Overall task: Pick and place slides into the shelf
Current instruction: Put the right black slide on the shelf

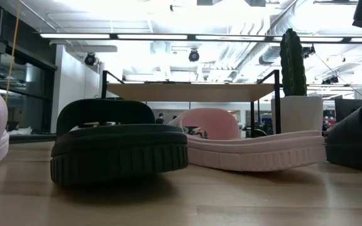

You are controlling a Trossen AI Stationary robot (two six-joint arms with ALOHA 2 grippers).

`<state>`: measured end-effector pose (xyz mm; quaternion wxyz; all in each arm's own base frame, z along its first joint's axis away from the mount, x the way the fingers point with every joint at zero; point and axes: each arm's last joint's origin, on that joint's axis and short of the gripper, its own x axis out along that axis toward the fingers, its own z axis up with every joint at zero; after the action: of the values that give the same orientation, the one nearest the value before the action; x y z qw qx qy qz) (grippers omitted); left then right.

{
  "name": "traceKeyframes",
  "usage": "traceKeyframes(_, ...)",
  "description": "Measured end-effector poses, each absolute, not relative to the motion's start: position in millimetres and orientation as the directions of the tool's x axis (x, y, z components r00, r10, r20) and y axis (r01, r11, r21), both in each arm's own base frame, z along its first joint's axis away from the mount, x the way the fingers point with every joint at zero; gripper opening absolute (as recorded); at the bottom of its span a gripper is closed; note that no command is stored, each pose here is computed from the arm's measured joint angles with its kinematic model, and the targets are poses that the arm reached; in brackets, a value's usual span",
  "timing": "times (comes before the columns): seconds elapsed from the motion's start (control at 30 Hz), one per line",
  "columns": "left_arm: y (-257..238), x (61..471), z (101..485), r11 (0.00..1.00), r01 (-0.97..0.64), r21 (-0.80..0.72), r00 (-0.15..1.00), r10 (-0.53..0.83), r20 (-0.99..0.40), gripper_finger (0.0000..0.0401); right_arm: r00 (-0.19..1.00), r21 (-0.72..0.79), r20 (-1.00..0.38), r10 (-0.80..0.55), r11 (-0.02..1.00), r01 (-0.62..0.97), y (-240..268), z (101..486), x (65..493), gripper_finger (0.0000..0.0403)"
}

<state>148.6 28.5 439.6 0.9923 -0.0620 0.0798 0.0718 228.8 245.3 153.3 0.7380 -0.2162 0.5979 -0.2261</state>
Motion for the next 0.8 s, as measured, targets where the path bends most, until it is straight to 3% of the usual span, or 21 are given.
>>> traceKeyframes(0.07,29,149,440,0.982,-0.152,-0.112,0.977,0.133,-0.167,0.0001,0.182,-0.593,-0.783,-0.595,0.802,0.070,245,153,229,0.0009)
traceKeyframes(0.8,29,148,440,0.979,-0.177,-0.103,0.973,0.159,-0.166,0.0001,0.110,-0.707,-0.694,-0.712,0.702,0.082,227,165,226,0.0001)
